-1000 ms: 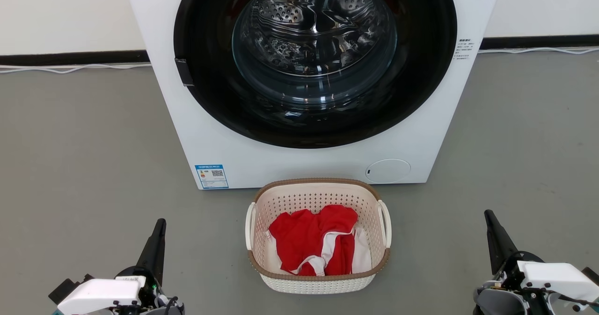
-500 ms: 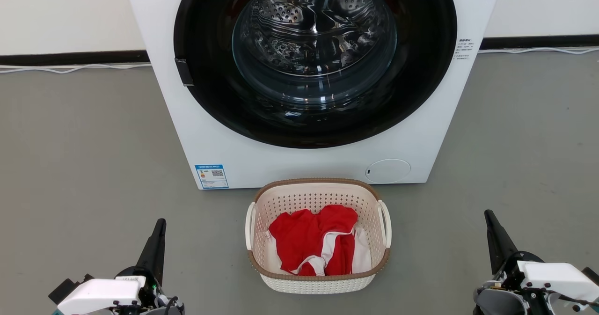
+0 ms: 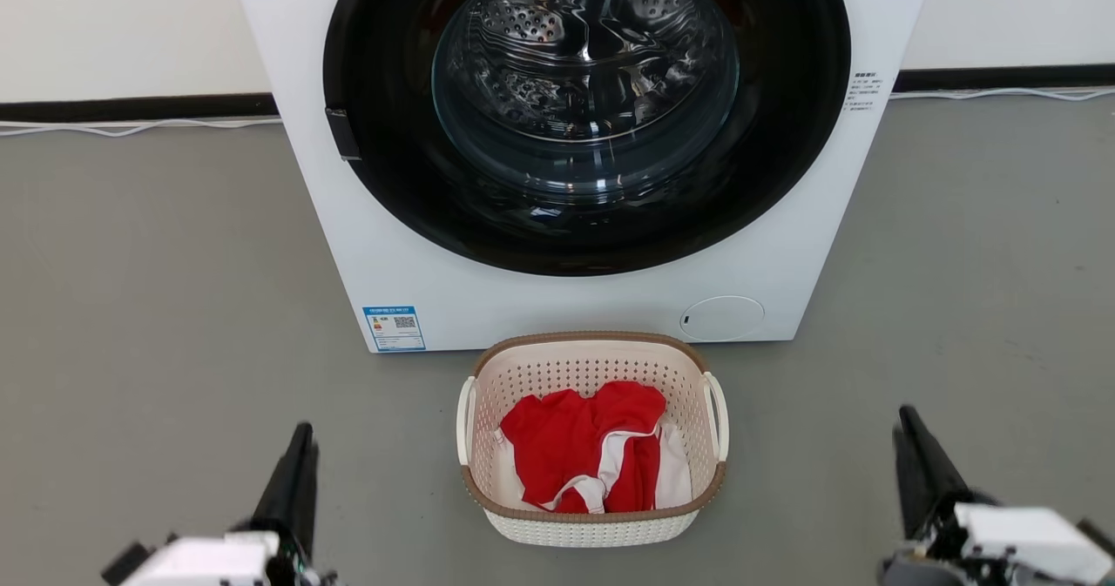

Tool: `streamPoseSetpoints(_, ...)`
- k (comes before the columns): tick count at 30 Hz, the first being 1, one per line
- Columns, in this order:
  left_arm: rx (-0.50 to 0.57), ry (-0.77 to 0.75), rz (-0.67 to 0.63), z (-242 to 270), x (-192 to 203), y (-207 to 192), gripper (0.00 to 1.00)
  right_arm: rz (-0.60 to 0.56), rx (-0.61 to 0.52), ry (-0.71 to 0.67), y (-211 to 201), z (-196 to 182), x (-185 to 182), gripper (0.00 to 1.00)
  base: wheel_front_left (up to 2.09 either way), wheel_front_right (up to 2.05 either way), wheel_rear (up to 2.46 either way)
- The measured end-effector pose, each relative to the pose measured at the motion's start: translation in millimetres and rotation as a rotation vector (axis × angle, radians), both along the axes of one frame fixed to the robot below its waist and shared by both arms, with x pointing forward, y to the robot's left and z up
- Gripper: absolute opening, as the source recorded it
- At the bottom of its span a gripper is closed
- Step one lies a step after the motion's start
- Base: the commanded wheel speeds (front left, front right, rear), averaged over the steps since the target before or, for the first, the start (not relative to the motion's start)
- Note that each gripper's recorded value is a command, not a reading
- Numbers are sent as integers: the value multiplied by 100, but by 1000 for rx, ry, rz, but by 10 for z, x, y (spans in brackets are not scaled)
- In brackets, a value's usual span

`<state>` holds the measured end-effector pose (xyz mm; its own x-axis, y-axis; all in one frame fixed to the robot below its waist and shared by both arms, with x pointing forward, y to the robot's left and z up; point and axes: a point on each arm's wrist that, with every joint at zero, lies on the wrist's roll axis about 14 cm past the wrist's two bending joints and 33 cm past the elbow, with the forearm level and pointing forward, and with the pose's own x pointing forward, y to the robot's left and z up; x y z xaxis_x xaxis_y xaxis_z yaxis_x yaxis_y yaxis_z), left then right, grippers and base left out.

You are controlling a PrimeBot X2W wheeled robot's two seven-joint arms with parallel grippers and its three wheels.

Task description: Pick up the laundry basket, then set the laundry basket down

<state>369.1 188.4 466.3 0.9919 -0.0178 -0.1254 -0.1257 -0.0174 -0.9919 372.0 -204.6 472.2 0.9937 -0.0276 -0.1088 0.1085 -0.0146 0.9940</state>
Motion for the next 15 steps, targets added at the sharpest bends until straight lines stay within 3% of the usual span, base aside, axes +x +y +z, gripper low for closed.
streamPoseSetpoints(5, -11, 95, 5, -303, -190, -16, 100, -1, 16, 89, 33, -291, -172, 100, 0, 0, 0)
streamPoseSetpoints(15, 11, 83, 13, -264, -170, -30, 100, -1, 6, 65, 65, -216, -141, 100, 0, 0, 0)
